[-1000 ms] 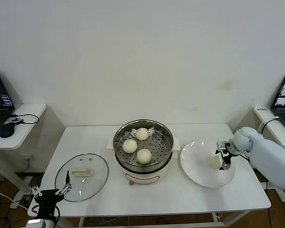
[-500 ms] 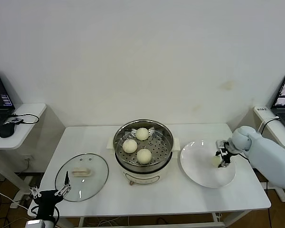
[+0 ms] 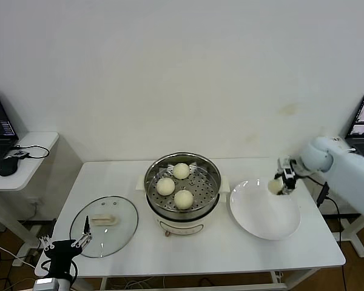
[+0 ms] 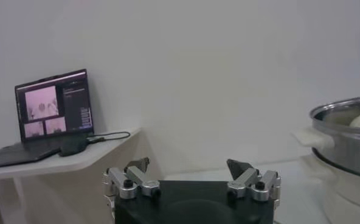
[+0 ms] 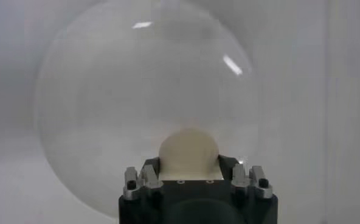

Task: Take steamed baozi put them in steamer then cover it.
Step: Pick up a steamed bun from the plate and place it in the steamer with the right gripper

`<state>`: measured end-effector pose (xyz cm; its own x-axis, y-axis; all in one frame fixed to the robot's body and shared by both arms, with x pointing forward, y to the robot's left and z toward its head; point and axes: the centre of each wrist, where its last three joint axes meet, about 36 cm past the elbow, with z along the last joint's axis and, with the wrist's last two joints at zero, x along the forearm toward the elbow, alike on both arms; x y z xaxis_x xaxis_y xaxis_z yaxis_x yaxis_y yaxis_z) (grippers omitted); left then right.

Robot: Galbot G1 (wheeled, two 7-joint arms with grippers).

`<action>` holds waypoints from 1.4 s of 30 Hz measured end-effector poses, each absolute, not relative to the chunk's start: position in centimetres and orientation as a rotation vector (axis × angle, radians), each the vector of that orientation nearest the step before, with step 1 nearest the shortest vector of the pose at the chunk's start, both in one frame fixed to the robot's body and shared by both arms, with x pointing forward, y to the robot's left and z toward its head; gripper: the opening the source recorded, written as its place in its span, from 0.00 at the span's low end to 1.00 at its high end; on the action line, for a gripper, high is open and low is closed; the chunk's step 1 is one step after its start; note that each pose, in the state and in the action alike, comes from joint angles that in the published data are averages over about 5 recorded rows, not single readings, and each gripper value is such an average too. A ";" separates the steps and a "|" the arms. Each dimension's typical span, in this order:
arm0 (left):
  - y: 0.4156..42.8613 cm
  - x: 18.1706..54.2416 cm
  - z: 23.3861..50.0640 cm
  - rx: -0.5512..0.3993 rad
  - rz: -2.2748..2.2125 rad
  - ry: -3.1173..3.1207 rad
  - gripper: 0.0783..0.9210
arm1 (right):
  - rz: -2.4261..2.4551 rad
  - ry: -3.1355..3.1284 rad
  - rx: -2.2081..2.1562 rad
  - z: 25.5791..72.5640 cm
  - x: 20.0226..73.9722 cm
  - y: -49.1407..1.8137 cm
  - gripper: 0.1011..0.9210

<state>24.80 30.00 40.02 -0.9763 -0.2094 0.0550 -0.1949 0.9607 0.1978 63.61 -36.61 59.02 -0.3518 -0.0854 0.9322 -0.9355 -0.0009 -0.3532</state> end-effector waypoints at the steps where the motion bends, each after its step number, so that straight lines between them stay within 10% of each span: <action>1: 30.0 24.8 40.0 0.313 -0.294 -3.037 0.88 | 1.451 -1.542 1.100 60.1 63.6 -35.9 0.63; 17: 29.6 25.0 40.7 0.319 -0.272 -3.058 0.88 | 1.443 -1.650 1.310 68.2 62.8 -20.7 0.64; 42: 30.1 24.8 40.7 0.343 -0.281 -3.057 0.88 | 1.423 -1.536 1.308 59.8 65.2 -11.7 0.64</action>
